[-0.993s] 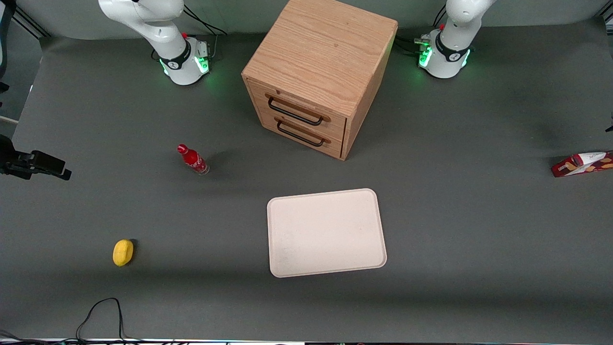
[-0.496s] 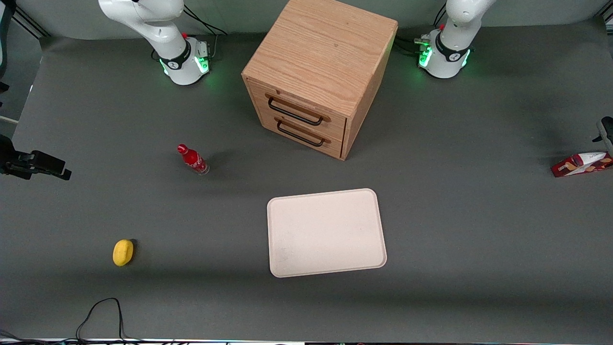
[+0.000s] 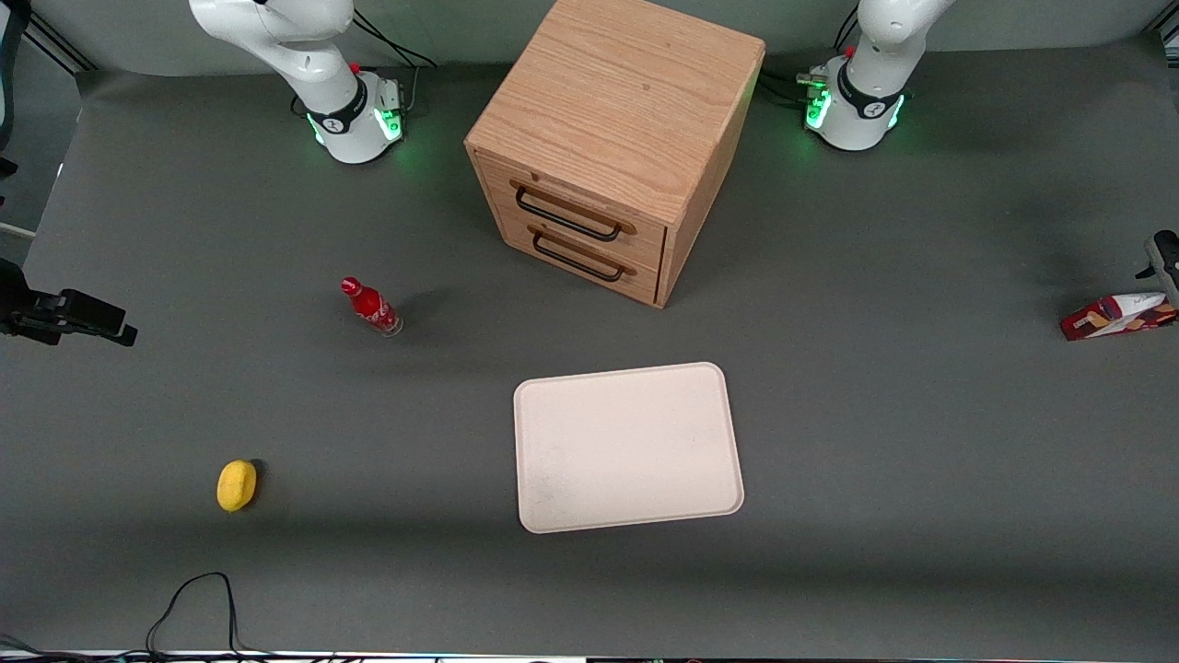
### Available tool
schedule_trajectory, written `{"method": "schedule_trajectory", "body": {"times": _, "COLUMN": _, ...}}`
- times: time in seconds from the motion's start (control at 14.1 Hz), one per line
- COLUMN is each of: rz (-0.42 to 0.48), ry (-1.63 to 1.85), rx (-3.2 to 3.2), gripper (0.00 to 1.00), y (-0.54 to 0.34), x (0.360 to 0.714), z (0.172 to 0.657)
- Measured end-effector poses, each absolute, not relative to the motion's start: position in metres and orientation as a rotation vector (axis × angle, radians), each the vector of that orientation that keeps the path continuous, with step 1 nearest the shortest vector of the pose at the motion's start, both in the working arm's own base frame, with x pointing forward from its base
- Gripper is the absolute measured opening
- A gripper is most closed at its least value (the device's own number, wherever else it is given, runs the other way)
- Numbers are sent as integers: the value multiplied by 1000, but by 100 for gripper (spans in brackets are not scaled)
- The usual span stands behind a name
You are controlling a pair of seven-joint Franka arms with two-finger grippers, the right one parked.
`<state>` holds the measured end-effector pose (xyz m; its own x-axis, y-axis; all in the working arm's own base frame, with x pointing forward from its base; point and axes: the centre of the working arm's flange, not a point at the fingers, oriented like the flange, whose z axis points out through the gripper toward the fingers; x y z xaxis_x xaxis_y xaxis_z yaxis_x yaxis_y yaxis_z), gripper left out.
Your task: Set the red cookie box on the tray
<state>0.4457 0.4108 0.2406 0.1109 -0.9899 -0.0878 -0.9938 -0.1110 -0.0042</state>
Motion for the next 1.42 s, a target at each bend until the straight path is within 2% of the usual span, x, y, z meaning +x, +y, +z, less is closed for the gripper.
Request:
{"method": "schedule_trajectory", "body": {"times": 0.07, "rz": 92, "ry": 2053, "rx": -2289, "gripper": 73, "y": 411, "x": 446, "z": 241}}
{"method": "schedule_trajectory", "body": {"times": 0.43, "rz": 85, "ry": 2061, "rx": -2273, "gripper": 18, "y": 412, "x": 448, "z": 244}}
{"method": "schedule_trajectory", "body": {"times": 0.57, "rz": 82, "ry": 2061, "rx": -2267, "gripper": 3, "y": 412, "x": 451, "z": 246}}
{"method": "schedule_trajectory", "body": {"times": 0.78, "rz": 85, "ry": 2071, "rx": -2276, "gripper": 3, "y": 415, "x": 461, "z": 266}}
{"method": "schedule_trajectory", "body": {"times": 0.92, "rz": 92, "ry": 2087, "rx": -2287, "gripper": 3, "y": 415, "x": 475, "z": 310}}
{"method": "schedule_trajectory", "body": {"times": 1.42, "rz": 121, "ry": 1910, "rx": -2447, "gripper": 3, "y": 362, "x": 502, "z": 550}}
